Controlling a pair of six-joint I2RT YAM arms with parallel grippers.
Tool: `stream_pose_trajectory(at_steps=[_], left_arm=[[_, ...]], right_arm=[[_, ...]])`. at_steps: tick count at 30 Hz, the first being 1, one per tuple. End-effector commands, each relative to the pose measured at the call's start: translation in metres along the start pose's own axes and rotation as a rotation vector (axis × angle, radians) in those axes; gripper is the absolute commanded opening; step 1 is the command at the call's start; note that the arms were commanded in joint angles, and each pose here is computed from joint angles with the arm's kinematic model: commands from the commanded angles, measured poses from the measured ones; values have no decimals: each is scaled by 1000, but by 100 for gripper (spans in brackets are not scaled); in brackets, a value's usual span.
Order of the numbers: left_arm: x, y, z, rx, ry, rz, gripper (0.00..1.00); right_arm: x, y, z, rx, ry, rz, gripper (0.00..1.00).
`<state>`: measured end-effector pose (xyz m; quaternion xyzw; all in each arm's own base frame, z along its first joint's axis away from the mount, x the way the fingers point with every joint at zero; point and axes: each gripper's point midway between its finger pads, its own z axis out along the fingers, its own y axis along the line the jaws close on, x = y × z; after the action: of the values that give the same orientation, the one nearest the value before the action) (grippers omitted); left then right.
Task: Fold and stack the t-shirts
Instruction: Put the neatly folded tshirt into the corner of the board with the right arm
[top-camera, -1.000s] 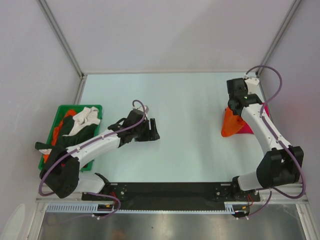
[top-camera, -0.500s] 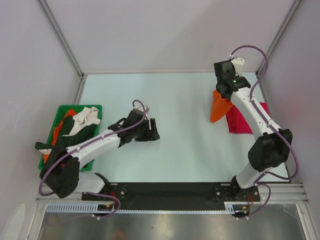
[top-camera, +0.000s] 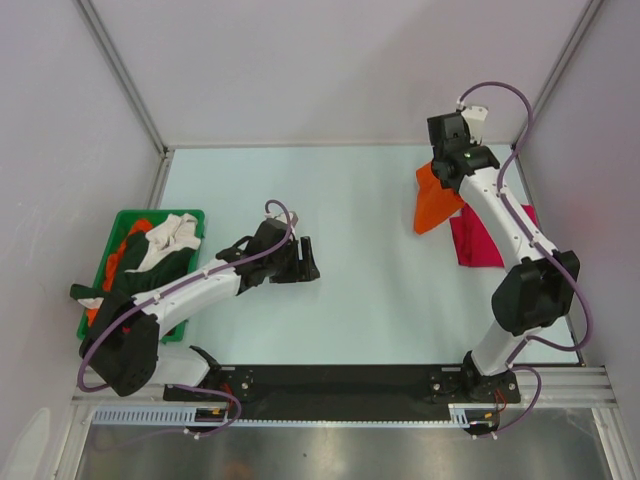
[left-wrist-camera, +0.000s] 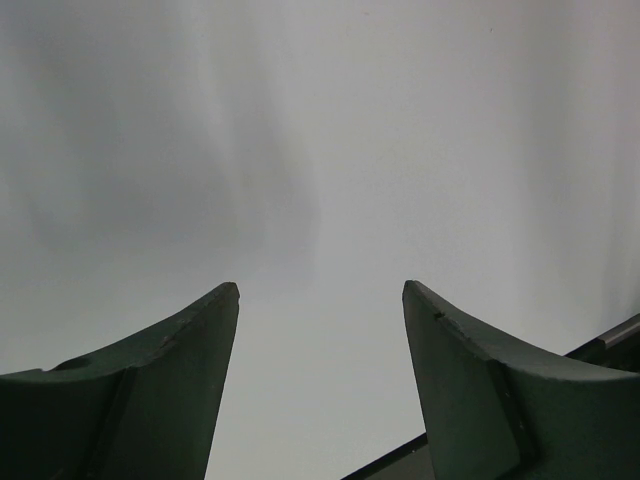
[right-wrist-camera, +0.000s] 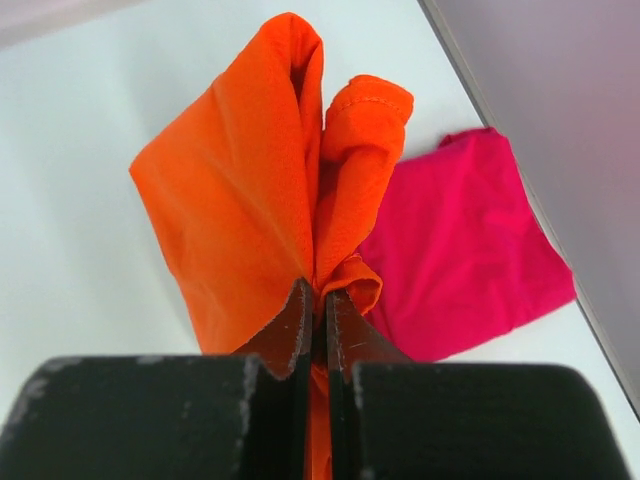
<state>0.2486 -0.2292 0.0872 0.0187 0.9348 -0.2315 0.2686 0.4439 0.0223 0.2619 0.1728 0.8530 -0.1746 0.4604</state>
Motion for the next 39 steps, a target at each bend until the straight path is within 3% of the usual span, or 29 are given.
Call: stream_pose_trajectory(at_steps=[1,15,22,32,39], left_arm=[[-12,-14,-4,42,-42,2,72],[-9,-25,-1,65,-16,30,72],[-7,-27,-1,78,-9,36,72],[-5,-32,2,96,12,53,72],[-4,-34,1,104,22,62,72]], right_arm=[[10,-31,2,75,5,7,0],[43,-88,19,244,66,-21,0],[72,-120,23,348,157,-26,0],[98,-175,35,454,244,76,0],[108,-187,46,500,292,115,0]])
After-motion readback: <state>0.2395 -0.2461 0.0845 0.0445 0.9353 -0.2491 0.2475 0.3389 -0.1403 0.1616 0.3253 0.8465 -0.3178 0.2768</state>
